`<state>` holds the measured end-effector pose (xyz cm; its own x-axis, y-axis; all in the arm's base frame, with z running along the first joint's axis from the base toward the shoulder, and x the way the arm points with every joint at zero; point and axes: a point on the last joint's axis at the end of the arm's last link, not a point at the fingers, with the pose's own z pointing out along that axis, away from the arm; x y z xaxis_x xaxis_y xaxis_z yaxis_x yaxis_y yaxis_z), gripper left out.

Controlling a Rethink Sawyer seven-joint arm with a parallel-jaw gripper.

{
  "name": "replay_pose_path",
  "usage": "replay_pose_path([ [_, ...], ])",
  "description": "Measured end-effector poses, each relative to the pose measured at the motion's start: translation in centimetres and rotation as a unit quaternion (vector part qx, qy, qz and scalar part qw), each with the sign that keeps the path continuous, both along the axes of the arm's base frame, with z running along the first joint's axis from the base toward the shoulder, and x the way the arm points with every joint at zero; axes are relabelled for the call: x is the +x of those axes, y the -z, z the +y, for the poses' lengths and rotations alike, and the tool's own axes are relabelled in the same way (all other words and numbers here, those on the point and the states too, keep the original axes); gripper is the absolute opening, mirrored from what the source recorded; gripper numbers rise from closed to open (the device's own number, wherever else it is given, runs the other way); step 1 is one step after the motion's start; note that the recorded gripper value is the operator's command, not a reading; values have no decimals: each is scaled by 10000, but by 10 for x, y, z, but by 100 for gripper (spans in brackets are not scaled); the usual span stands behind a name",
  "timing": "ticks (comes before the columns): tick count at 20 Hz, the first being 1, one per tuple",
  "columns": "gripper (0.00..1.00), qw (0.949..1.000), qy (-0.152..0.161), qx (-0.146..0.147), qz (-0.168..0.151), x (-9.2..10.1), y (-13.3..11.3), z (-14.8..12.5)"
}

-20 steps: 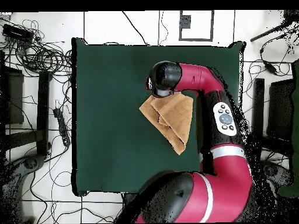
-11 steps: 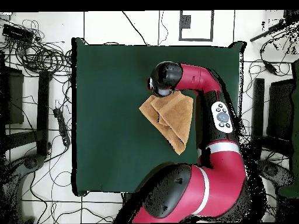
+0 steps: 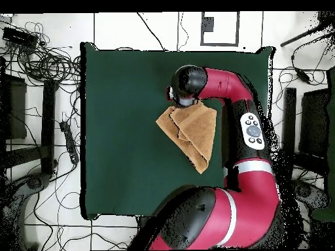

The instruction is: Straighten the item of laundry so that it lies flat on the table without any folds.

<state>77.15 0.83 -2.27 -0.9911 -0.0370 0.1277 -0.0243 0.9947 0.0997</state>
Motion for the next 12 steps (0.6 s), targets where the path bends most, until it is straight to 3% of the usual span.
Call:
replay_pose_path([
  [7, 100, 9997, 17, -77, 212, 12, -42, -10],
  [12, 100, 9997, 85, -113, 205, 22, -54, -19],
])
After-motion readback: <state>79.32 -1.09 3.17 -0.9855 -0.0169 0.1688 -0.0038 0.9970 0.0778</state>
